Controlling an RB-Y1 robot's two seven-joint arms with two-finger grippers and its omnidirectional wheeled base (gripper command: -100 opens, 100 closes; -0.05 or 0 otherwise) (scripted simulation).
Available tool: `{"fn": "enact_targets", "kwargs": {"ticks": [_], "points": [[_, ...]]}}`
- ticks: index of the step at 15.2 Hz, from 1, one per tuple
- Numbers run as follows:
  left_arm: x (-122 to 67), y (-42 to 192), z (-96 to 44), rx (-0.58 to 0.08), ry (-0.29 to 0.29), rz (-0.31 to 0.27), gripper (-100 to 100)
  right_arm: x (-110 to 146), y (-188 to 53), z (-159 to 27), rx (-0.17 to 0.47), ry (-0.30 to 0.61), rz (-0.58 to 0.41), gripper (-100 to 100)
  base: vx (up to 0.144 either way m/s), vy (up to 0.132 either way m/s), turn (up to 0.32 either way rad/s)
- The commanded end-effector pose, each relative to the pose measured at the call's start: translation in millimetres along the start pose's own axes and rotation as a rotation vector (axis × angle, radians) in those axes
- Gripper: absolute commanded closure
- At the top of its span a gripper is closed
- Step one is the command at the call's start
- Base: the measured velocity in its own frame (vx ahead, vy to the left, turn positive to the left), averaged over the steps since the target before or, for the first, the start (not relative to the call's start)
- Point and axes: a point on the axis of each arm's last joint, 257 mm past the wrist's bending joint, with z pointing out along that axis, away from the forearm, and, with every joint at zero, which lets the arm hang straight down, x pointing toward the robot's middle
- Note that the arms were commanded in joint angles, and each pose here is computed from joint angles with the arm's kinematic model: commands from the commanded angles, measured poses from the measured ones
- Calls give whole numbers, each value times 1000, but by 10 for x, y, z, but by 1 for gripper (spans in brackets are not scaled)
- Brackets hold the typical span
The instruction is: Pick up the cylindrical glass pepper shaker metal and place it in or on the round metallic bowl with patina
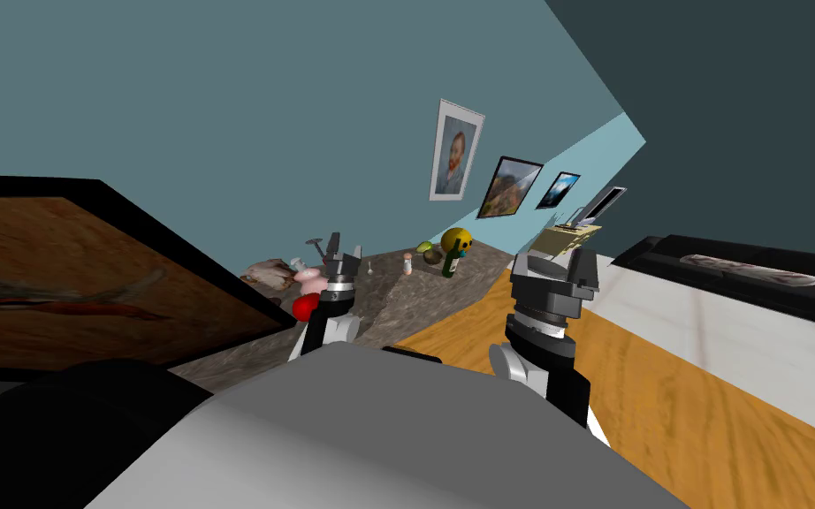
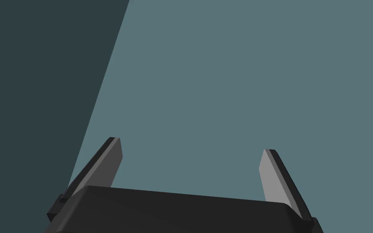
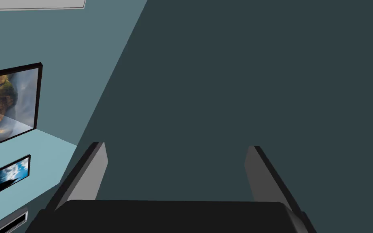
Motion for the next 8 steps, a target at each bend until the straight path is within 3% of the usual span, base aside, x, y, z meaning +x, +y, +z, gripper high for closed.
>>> {"fn": "enact_targets", "kwargs": {"ticks": [1, 6, 8], "points": [[44, 42, -7, -12, 37, 4, -100, 0, 0, 0, 0, 0, 0, 0, -9, -17, 5], [111, 194, -25, -54, 106, -12, -100, 0, 0, 0, 0, 0, 0, 0, -16, -42, 13], [122, 340, -37, -93, 136, -44, -100, 0, 0, 0, 0, 0, 0, 0, 4, -48, 18]]}}
